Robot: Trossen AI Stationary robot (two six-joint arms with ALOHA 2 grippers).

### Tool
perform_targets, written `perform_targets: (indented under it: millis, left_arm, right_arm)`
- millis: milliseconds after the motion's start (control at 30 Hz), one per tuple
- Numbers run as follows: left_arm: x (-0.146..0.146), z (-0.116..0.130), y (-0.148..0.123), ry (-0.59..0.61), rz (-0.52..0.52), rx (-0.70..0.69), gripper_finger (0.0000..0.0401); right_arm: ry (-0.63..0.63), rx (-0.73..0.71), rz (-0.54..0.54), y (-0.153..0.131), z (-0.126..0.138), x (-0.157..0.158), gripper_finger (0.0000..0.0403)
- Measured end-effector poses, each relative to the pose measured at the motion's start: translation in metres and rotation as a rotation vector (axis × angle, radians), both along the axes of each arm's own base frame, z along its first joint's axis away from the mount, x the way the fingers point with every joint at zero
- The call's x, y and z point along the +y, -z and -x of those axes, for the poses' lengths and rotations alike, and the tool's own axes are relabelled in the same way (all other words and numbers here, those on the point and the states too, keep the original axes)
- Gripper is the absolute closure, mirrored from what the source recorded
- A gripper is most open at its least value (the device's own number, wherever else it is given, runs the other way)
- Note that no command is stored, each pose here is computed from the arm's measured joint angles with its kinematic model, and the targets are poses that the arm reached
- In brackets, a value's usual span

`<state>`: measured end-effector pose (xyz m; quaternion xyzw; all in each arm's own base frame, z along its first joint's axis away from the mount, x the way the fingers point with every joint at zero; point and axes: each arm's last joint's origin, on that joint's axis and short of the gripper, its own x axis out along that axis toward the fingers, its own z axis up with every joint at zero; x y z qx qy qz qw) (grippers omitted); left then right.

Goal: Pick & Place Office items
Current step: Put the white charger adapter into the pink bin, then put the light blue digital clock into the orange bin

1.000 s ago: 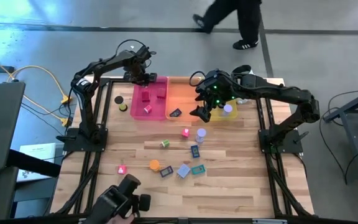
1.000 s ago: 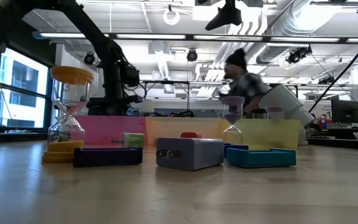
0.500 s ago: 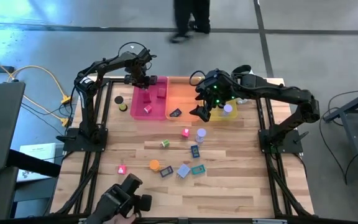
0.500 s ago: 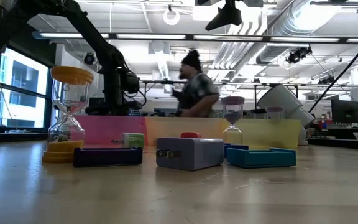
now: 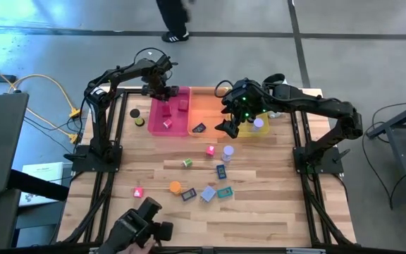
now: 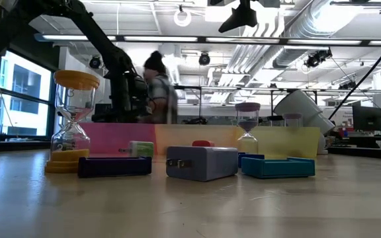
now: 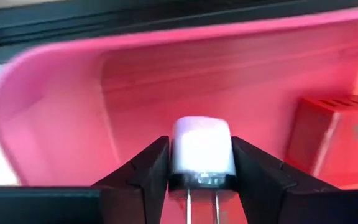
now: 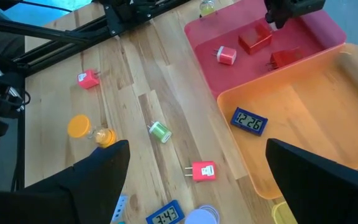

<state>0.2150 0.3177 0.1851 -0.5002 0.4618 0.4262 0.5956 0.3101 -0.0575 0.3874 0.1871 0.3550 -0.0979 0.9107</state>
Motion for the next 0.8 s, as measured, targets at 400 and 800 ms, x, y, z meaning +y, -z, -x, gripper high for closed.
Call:
perform_targets:
  millis: [400, 800]
  left_arm:
    - [0.0, 0.0, 0.0, 0.064, -0.008, -0.006, 0.0239]
    - [-0.009, 0.004, -0.02, 0.205, -0.022, -0.052, 0.0239]
  right_arm:
    - [0.002, -0.001, -0.002, 0.0, 0.0, 0.0, 0.0037]
    - [0.012, -0.002, -0.013, 0.0, 0.0, 0.0, 0.0037]
